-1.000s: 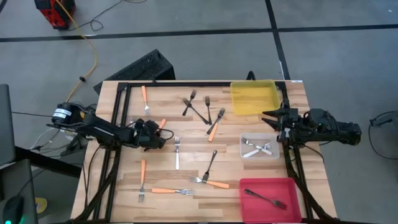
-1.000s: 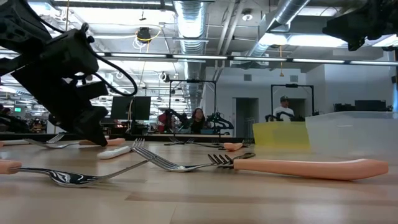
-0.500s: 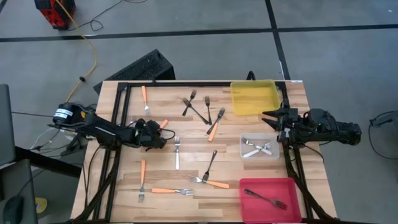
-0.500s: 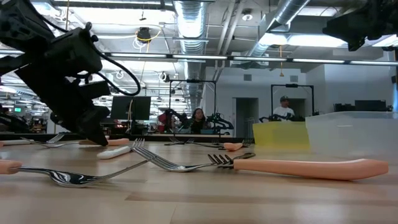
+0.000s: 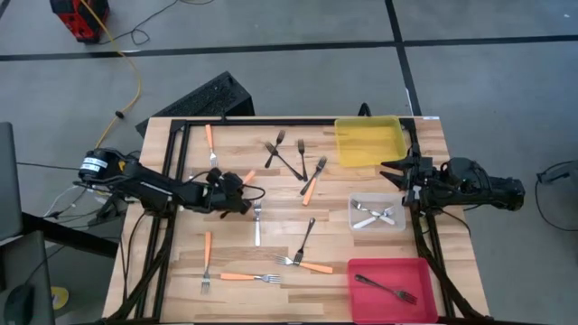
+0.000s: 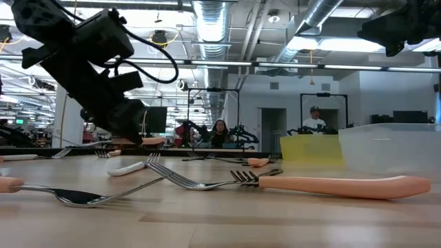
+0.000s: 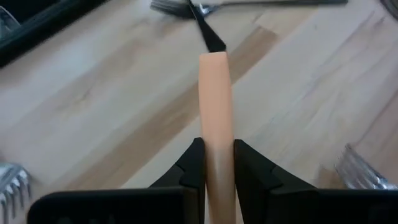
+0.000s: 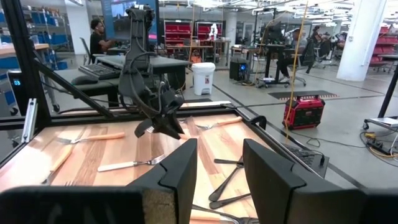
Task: Sort silverware by color (type)
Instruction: Put the orange fork into the yellow bin
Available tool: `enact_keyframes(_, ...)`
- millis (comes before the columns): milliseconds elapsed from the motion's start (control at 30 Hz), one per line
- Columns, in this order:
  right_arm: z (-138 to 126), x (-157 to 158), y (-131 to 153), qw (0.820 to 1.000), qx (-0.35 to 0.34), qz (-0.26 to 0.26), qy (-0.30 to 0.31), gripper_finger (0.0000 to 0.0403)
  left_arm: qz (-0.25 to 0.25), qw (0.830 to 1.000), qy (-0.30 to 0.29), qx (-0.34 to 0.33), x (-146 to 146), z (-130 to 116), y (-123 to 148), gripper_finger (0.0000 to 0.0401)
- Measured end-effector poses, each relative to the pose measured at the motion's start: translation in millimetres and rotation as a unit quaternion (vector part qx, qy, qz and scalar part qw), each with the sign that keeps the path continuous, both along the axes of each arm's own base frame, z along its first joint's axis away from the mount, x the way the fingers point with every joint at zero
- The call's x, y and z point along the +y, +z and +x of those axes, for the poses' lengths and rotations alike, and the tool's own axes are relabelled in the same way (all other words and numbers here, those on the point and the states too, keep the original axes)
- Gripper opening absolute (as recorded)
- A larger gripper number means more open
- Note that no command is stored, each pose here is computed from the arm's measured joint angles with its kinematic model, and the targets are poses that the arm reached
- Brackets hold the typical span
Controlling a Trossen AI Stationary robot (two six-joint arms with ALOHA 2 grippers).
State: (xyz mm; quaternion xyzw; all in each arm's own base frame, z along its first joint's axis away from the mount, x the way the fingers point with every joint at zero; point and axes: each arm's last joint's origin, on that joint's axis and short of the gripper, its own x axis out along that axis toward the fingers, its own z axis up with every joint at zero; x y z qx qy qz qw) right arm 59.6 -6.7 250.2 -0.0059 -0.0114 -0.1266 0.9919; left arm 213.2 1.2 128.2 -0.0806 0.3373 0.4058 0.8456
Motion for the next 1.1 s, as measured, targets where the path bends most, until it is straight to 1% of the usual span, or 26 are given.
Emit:
enact_keyframes(267, 0.0, 0.0, 0.0, 1.000, 0.000, 0.000, 0.000, 0.0155, 0.015, 0.998, -0.021, -0.052, -0.8, 11.2, 8.8, 0.0037)
enact_keyframes(633, 0.0, 0.0, 0.0, 1.000, 0.000, 0.000, 0.000, 0.0155, 0.024, 0.991, -0.074, -0.107, -3.0, 22.7, 21.6, 0.0037)
enact_keyframes(800, 0.0, 0.0, -0.1, 1.000, 0.001, 0.000, 0.000, 0.0155, 0.034, 0.983, -0.097, -0.154, -3.8, 25.2, 37.8, 0.0037)
enact_keyframes(967, 0.0, 0.0, -0.3, 1.000, 0.001, 0.003, 0.000, 0.0155, 0.046, 0.976, -0.105, -0.186, -3.4, 19.8, 56.0, 0.0038)
enact_keyframes(1100, 0.0, 0.0, -0.4, 1.000, 0.001, 0.004, 0.000, 0.0155, 0.051, 0.966, -0.125, -0.219, -3.8, 16.3, 70.7, 0.0039)
